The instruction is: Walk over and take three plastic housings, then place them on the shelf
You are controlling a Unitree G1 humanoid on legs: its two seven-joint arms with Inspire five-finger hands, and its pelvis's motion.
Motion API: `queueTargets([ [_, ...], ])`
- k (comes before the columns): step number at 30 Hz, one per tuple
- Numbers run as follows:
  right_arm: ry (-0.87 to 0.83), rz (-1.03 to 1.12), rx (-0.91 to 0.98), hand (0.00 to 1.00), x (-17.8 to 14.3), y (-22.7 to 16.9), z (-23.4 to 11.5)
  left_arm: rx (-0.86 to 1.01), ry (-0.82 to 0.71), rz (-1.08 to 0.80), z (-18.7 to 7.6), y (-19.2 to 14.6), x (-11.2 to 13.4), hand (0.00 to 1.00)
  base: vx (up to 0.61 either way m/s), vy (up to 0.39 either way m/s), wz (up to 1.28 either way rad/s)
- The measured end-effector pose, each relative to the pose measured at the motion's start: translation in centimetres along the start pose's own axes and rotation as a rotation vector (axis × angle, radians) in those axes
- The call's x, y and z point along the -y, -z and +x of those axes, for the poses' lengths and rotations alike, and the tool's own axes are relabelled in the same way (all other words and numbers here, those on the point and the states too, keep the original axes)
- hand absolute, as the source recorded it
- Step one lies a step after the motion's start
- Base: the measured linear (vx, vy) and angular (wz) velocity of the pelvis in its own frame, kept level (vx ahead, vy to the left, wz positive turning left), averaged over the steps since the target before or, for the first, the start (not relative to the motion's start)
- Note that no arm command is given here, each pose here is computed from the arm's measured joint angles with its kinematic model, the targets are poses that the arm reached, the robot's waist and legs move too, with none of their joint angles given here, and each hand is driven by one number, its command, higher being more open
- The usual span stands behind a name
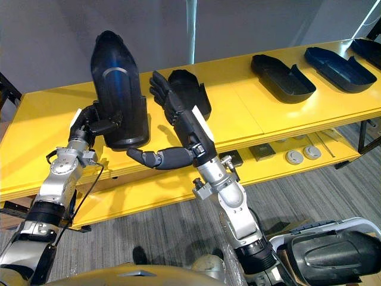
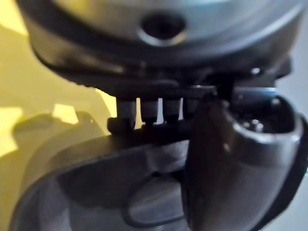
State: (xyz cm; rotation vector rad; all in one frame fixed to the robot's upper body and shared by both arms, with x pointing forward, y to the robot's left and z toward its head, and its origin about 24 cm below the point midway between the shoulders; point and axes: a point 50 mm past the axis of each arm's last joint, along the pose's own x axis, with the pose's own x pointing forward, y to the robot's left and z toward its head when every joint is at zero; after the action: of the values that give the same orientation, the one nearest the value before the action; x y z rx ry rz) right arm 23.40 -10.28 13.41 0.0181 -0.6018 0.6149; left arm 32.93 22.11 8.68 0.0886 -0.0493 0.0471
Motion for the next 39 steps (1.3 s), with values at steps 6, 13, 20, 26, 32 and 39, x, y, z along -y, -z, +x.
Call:
queueTargets([
  [6, -0.078, -0.009, 0.105, 1.00, -0.8, -1.5, 2.9, -0.002, -0.066, -0.077, 2.6, -2.3, 1.3, 0.00, -0.10, 0.010, 0.10],
  [13, -0.090, -0.003, 0.202, 1.00, -1.7, -3.9, 4.0, 0.071, -0.087, -0.091, 4.7, -6.7, 2.2, 0.00, -0.06, -0.003, 0.02],
  [20, -0.063, -0.001, 0.213, 1.00, -1.7, -4.5, 4.4, 0.080, -0.101, -0.101, 5.3, -8.2, 2.4, 1.00, 0.00, -0.003, -0.01],
  [26, -0.076, -0.007, 0.258, 1.00, -1.9, -5.6, 4.8, 0.093, -0.116, -0.069, 6.0, -10.2, 2.3, 1.00, 0.00, -0.018, -0.07],
  [32, -0.083, 0.000, 0.248, 1.00, -2.2, -5.5, 4.7, 0.057, -0.155, 0.001, 6.1, -10.0, 1.4, 1.00, 0.00, -0.011, -0.05],
  [39, -0.109, 0.029, 0.206, 1.00, -3.1, -4.8, 4.6, -0.055, -0.281, 0.023, 6.1, -8.8, -1.2, 1.00, 0.02, -0.014, -0.05],
])
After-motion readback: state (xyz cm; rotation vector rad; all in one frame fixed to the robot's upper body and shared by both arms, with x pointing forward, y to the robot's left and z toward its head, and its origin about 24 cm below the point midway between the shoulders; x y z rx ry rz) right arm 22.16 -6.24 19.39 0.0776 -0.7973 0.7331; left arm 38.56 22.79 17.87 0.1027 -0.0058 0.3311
